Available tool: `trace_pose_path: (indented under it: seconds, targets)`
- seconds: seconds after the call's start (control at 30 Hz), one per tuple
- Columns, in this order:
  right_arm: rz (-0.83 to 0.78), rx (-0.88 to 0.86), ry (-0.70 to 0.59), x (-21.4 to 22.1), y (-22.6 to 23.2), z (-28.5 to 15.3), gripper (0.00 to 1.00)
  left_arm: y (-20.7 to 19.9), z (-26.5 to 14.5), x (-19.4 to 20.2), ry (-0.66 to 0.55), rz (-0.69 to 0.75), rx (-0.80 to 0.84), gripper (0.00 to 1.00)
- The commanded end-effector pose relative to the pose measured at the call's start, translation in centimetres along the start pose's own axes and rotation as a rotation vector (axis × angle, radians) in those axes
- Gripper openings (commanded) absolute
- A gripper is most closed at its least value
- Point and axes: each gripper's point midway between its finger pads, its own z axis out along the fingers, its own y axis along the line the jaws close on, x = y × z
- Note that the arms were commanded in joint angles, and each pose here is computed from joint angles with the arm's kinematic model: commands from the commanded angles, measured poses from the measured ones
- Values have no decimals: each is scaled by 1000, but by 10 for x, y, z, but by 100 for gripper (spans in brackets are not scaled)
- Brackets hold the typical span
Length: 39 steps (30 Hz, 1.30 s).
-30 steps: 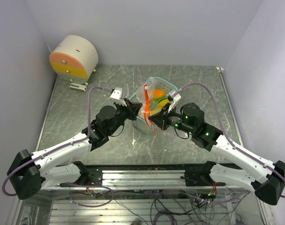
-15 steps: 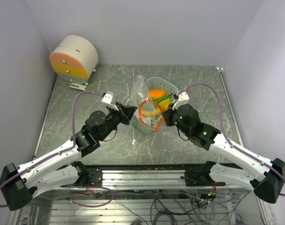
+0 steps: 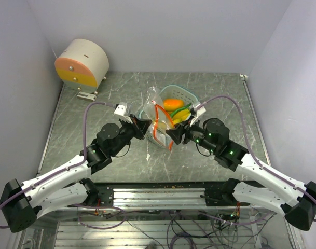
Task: Place the food in the zip-top bag and seal the zipper
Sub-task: Open the zipper of the food storage bag.
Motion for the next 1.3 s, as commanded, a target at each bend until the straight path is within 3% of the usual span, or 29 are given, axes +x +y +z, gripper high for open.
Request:
trace_pose_path:
  seconds: [0.0,0.17,0.37,0.47,0.6,0.77,0.87,0.97,1.07,1.27]
  targets:
    - [-31,-64,-40,-13,12,7,53,-10,0,-4,-8,-15,42,7]
    - [-51,-22,-48,-14,4,19,62,-11,-4,-6,-12,-15,45,7]
    - [-60,26,-77,-18,-6,34,62,-19,-9,-4,-1,-18,97,7]
    - [-47,54,-106,-23,-10,38,48,-27,-11,2,26,-10,149,7]
    - [-32,102,-130,-28,-18,41,0,-30,-14,9,56,-6,175,7]
    - [41,395,-162,-26,-68,26,0,-16,-25,3,58,15,98,8]
    - [68,507,-174,-25,-86,14,0,-4,-37,-13,18,23,25,23]
    - [117,545,-189,-27,-90,8,0,-10,-50,-32,-34,60,55,70]
    - [137,500,-209,-36,-76,12,0,-23,-57,-49,-86,69,116,98]
    - [118,551,-238,-59,-61,26,0,-42,-43,-53,-62,70,172,99]
